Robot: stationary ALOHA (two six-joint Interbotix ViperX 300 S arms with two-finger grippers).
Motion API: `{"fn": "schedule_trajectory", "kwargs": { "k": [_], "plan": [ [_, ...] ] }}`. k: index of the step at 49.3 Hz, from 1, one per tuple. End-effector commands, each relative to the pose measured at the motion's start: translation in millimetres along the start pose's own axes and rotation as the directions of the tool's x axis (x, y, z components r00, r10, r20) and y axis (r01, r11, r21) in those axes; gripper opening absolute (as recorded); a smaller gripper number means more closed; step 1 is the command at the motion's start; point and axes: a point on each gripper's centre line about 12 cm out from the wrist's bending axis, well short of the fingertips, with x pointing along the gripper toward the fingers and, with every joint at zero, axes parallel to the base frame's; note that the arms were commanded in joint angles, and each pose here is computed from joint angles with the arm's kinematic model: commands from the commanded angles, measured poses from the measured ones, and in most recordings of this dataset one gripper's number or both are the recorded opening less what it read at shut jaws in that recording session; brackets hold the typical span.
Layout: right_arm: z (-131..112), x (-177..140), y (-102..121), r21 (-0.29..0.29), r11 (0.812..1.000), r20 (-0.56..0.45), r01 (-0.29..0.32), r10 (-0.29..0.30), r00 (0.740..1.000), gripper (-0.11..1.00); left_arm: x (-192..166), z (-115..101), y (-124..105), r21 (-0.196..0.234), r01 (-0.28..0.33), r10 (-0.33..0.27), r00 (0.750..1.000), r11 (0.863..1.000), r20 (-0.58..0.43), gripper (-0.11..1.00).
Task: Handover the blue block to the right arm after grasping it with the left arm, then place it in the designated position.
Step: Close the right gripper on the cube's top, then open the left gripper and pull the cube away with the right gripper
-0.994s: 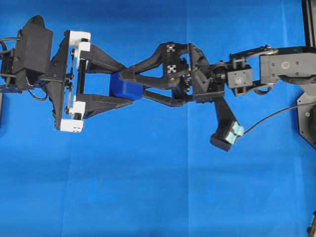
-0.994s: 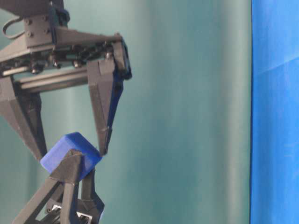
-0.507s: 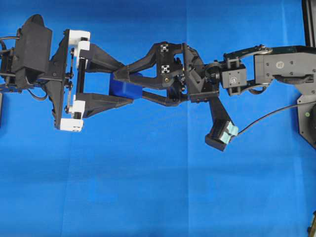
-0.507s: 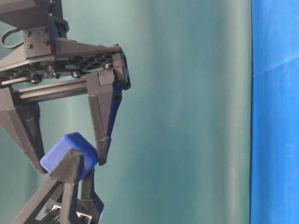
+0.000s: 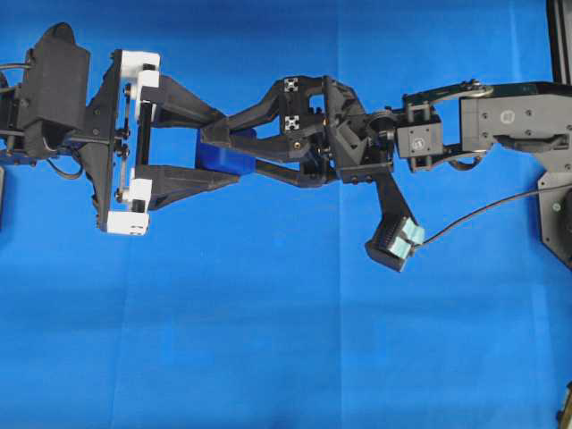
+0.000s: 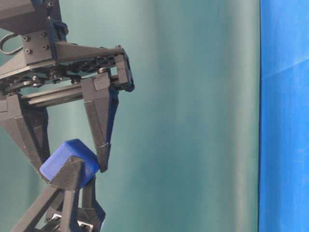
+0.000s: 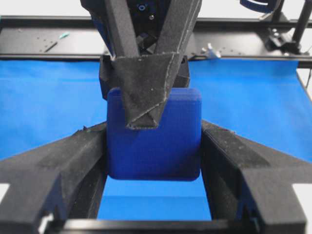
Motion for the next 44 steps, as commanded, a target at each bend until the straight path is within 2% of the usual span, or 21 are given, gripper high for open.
{"fn": "schedule_trajectory", "kwargs": {
  "k": [1,24,26,30,34,44],
  "plan": [
    [3.3,-2.3,-18.0,0.002,0.999,0.008,0.045,-0.045,0.999,0.54,-7.1,14.1,0.0,-0.005,0.0,0.0,0.999,1.0,0.044,0.49],
    [3.3,-2.3,-18.0,0.003,0.999,0.008,0.046,-0.046,0.999,0.54,-5.4,15.1,-1.1,-0.007,0.003,-0.003,0.999,1.0,0.048,0.49],
    [2.2,-2.4,-17.3,0.004,0.999,0.003,0.042,-0.042,0.999,0.54,-5.4,15.5,-2.1,-0.007,0.006,-0.006,0.999,1.0,0.051,0.54],
    [2.4,-2.3,-16.8,0.007,0.999,0.001,0.039,-0.039,0.999,0.54,-5.5,16.4,-3.1,-0.006,0.01,-0.009,0.998,1.0,0.058,0.77],
    [1.6,-2.8,-17.2,0.006,0.999,-0.003,0.038,-0.038,0.999,0.54,-5.9,17.4,-3.1,-0.006,0.01,-0.009,0.998,1.0,0.064,0.91],
    [2.3,-3.2,-17.0,0.006,0.999,-0.002,0.038,-0.038,0.999,0.54,-6.4,17.4,-3.1,-0.005,0.01,-0.009,0.998,1.0,0.066,0.93]
  ]
}}
